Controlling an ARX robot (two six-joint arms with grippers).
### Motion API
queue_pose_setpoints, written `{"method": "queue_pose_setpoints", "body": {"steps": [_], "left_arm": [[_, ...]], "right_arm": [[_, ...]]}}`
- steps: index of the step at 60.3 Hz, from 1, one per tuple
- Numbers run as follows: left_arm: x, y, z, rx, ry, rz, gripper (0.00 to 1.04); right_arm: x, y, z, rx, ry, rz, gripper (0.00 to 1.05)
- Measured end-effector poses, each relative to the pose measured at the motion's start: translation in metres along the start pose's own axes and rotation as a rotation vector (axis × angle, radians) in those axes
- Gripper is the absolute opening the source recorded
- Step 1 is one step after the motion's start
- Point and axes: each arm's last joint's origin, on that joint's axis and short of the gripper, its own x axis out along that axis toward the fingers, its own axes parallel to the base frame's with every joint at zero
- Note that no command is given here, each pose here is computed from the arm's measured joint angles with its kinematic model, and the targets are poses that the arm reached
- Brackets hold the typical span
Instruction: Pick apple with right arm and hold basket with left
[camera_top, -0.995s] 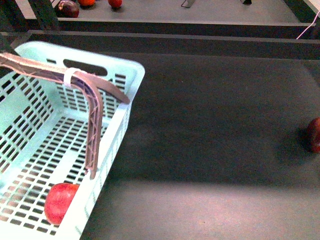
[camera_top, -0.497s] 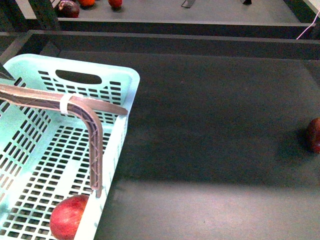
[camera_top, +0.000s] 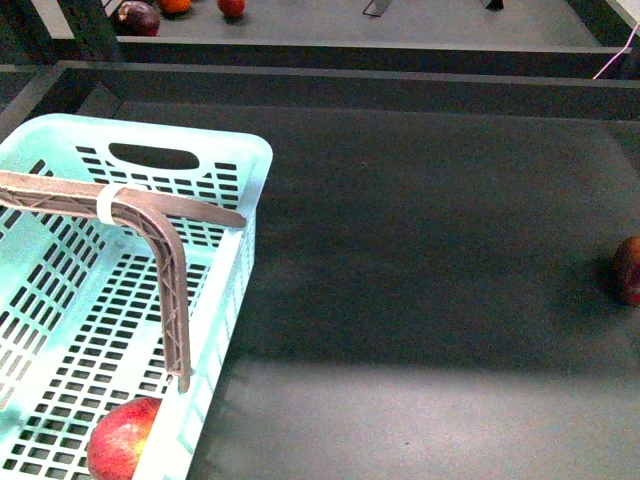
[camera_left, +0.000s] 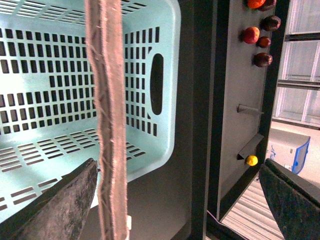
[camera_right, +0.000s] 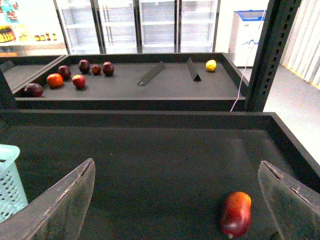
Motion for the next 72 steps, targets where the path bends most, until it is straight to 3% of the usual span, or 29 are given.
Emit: {"method": "queue_pose_setpoints", "body": {"steps": [13,15,20,24,31,36,44,72], "left_arm": [[-0.003,-0.007,-0.001,-0.003,0.003,-0.021,0.98],[0.0,-0.006,-0.001,0.05,0.006,-0.073,0.95],[0.003,0.007,0.003,0.395,-0.055,-0.372,0.79],[-0.002,0.021,0.01,0.707,-0.19,-0.512,0.66],[-0.015,0.033,0.021,1.123,-0.392,-0.564,0.45],[-0.017,0.048,0.027,1.285,-0.44,-0.534,0.27],[-0.022,0.063,0.032,1.356,-0.459,-0.518,0.04],[-0.037,0.097,0.047,1.384,-0.471,-0.512,0.03]], "right_arm": [[0.0,0.0,0.0,0.0,0.0,0.0,0.96],[0.0,0.0,0.0,0.0,0.0,0.0,0.96],[0.0,0.0,0.0,0.0,0.0,0.0,0.96],[0.0,0.0,0.0,0.0,0.0,0.0,0.96],[0.0,0.0,0.0,0.0,0.0,0.0,0.96],[0.0,0.0,0.0,0.0,0.0,0.0,0.96],[0.0,0.0,0.0,0.0,0.0,0.0,0.96],[0.0,0.0,0.0,0.0,0.0,0.0,0.96]]}}
